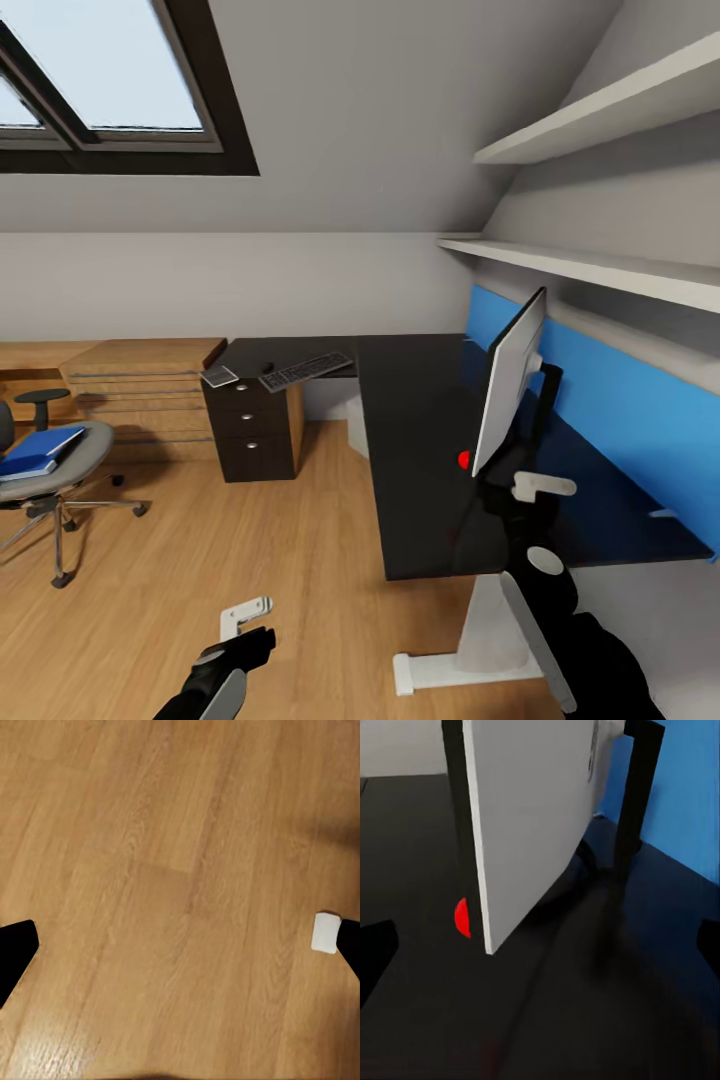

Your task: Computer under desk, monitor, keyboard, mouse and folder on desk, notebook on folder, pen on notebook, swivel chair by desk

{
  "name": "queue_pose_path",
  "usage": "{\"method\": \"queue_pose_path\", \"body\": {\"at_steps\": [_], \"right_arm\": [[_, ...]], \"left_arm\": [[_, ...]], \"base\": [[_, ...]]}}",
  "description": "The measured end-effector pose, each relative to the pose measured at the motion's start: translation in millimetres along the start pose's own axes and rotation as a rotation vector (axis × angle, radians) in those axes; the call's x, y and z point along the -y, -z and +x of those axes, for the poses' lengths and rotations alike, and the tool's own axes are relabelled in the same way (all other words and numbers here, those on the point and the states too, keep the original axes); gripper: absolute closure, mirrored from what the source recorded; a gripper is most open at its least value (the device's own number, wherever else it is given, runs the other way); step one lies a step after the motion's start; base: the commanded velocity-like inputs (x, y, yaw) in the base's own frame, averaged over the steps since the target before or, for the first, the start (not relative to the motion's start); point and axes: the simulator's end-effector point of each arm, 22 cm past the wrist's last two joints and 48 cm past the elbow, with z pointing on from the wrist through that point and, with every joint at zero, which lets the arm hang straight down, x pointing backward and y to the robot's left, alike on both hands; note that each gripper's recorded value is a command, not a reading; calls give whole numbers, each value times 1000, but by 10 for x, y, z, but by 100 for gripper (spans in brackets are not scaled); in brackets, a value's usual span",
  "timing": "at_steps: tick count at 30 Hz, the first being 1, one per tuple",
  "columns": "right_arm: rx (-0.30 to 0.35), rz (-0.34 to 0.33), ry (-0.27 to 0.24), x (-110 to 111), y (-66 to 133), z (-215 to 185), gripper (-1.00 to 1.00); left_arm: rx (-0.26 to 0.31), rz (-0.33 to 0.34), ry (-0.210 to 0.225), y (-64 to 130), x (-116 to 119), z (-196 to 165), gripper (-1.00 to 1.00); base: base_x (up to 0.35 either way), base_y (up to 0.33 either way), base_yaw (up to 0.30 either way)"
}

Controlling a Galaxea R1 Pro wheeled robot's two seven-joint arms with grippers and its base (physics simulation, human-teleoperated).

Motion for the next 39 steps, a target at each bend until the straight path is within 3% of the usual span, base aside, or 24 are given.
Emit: {"method": "queue_pose_path", "body": {"at_steps": [1, 2, 8, 34, 39], "right_arm": [[15, 3, 5, 3, 10, -20, -100], [78, 15, 30, 26, 53, -108, -100], [115, 20, 37, 35, 78, -165, -100], [127, 28, 39, 55, 79, -177, -100], [126, 59, 38, 129, 81, -175, -100]], "left_arm": [[2, -2, -1, -3, -6, 0, -100], [9, -7, -4, -9, -22, -1, -100], [13, -9, -6, -10, -29, -4, -100], [13, -8, -8, -11, -15, 1, -100], [14, -9, -9, -8, -16, 0, -100]], "base": [[113, 131, 0], [147, 147, 0], [232, 133, 0], [147, 30, 0], [196, 1, 0]]}}
